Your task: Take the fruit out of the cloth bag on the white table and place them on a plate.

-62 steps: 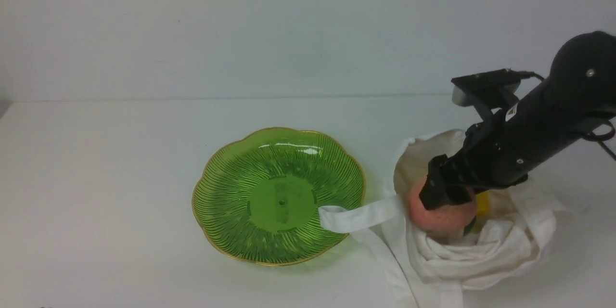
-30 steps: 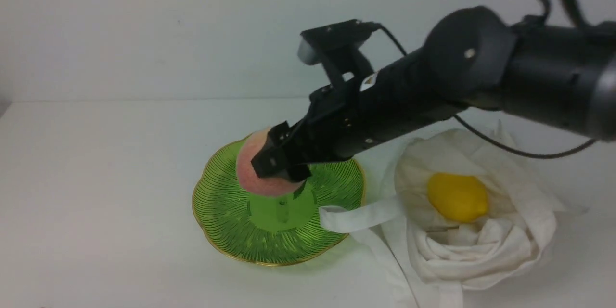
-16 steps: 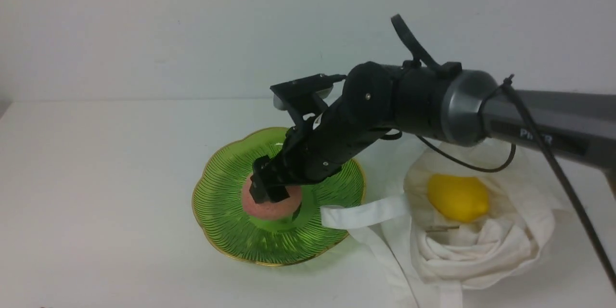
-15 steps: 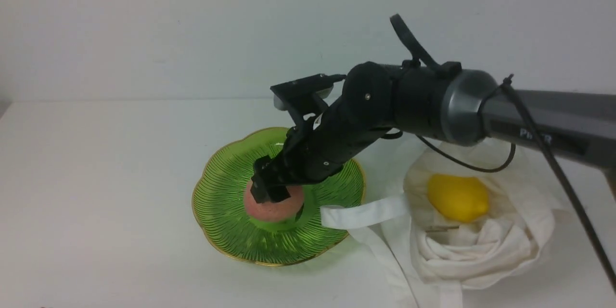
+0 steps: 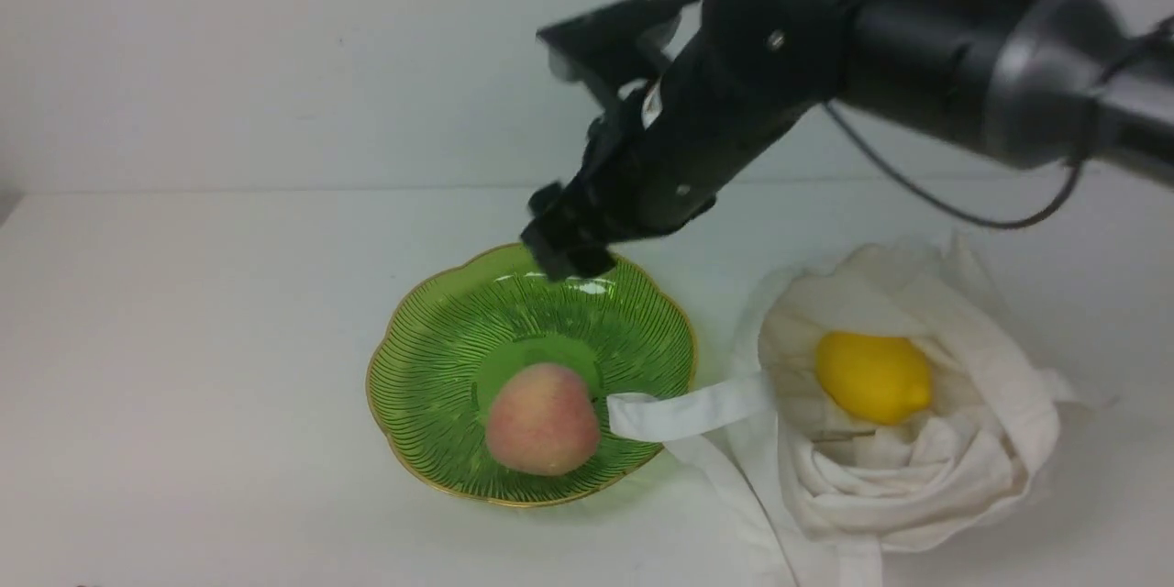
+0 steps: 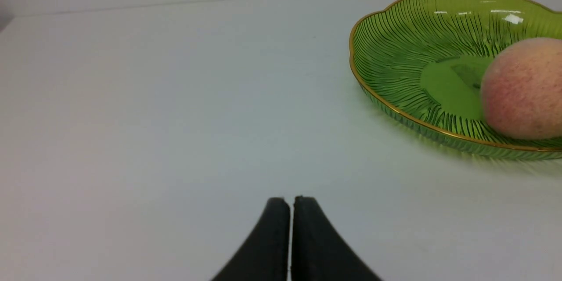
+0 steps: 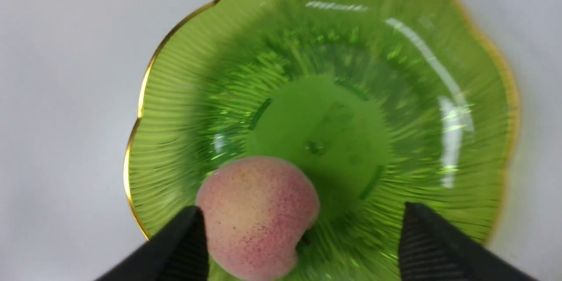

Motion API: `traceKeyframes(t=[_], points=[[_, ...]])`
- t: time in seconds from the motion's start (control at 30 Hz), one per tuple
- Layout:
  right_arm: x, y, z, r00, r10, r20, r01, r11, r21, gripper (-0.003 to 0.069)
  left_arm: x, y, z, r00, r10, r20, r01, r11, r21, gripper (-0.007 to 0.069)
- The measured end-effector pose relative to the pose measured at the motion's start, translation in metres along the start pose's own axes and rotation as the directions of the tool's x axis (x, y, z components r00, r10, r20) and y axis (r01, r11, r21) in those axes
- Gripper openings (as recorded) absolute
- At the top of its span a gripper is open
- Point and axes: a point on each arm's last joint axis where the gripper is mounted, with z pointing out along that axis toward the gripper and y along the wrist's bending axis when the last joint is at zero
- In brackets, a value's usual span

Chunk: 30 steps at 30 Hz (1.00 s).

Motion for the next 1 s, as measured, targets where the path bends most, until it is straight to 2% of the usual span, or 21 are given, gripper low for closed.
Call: traceKeyframes(t=[0.03,0.07,0.1,0.13,0.2,0.23,0.33,0.4,0.43,0.57,0.63,0.7,0.8,0.87,1.0], points=[[0.002,-0.004,-0.039,1.000,0.006,0.026,-0.007,0.998,0.062,0.0328,0.000,0.000,0.000,1.000,0.000,0.000,0.000,1.000,0.000,-0.0008],[0.000,-0.005,-0.067,0.998,0.016,0.053,-0.022,0.994,0.107,0.0258,0.000,0.000,0.000,1.000,0.000,0.000,0.000,1.000,0.000,-0.0008],[0.000,-0.006,-0.067,0.999,0.012,0.053,-0.018,0.993,0.115,0.0244,0.000,0.000,0.000,1.000,0.000,0.000,0.000,1.000,0.000,-0.0008],[0.002,-0.007,-0.093,0.996,0.029,0.083,-0.041,0.988,0.148,0.0190,0.000,0.000,0.000,1.000,0.000,0.000,0.000,1.000,0.000,-0.0008],[0.014,-0.009,-0.165,0.979,0.054,0.198,-0.096,0.973,0.209,0.0035,0.000,0.000,0.000,1.000,0.000,0.000,0.000,1.000,0.000,-0.0008],[0.019,-0.009,-0.183,0.970,0.058,0.234,-0.111,0.969,0.220,0.0018,0.000,0.000,0.000,1.000,0.000,0.000,0.000,1.000,0.000,-0.0008],[0.040,-0.008,-0.221,0.946,0.070,0.317,-0.148,0.962,0.230,-0.0003,0.000,0.000,0.000,1.000,0.000,0.000,0.000,1.000,0.000,-0.0008],[0.074,-0.005,-0.260,0.899,0.086,0.428,-0.193,0.958,0.213,-0.0012,0.000,0.000,0.000,1.000,0.000,0.000,0.000,1.000,0.000,-0.0008],[0.081,-0.005,-0.260,0.894,0.088,0.440,-0.196,0.958,0.208,-0.0013,0.000,0.000,0.000,1.000,0.000,0.000,0.000,1.000,0.000,-0.0008],[0.155,0.003,-0.289,0.744,0.065,0.665,-0.201,0.971,0.130,-0.0014,0.000,0.000,0.000,1.000,0.000,0.000,0.000,1.000,0.000,-0.0008],[0.174,0.006,-0.291,0.676,0.046,0.735,-0.183,0.977,0.107,-0.0014,0.000,0.000,0.000,1.000,0.000,0.000,0.000,1.000,0.000,-0.0008],[0.215,0.010,-0.283,0.584,0.046,0.810,-0.162,0.985,0.061,-0.0014,0.000,0.000,0.000,1.000,0.000,0.000,0.000,1.000,0.000,-0.0008],[0.256,0.013,-0.272,0.504,0.087,0.860,-0.159,0.987,-0.006,-0.0014,0.000,0.000,0.000,1.000,0.000,0.000,0.000,1.000,0.000,-0.0008],[0.281,0.014,-0.251,0.489,0.099,0.866,-0.157,0.987,-0.025,-0.0014,0.000,0.000,0.000,1.000,0.000,0.000,0.000,1.000,0.000,-0.0008],[0.304,0.014,-0.229,0.478,0.100,0.873,-0.148,0.988,-0.032,-0.0014,0.000,0.000,0.000,1.000,0.000,0.000,0.000,1.000,0.000,-0.0008]])
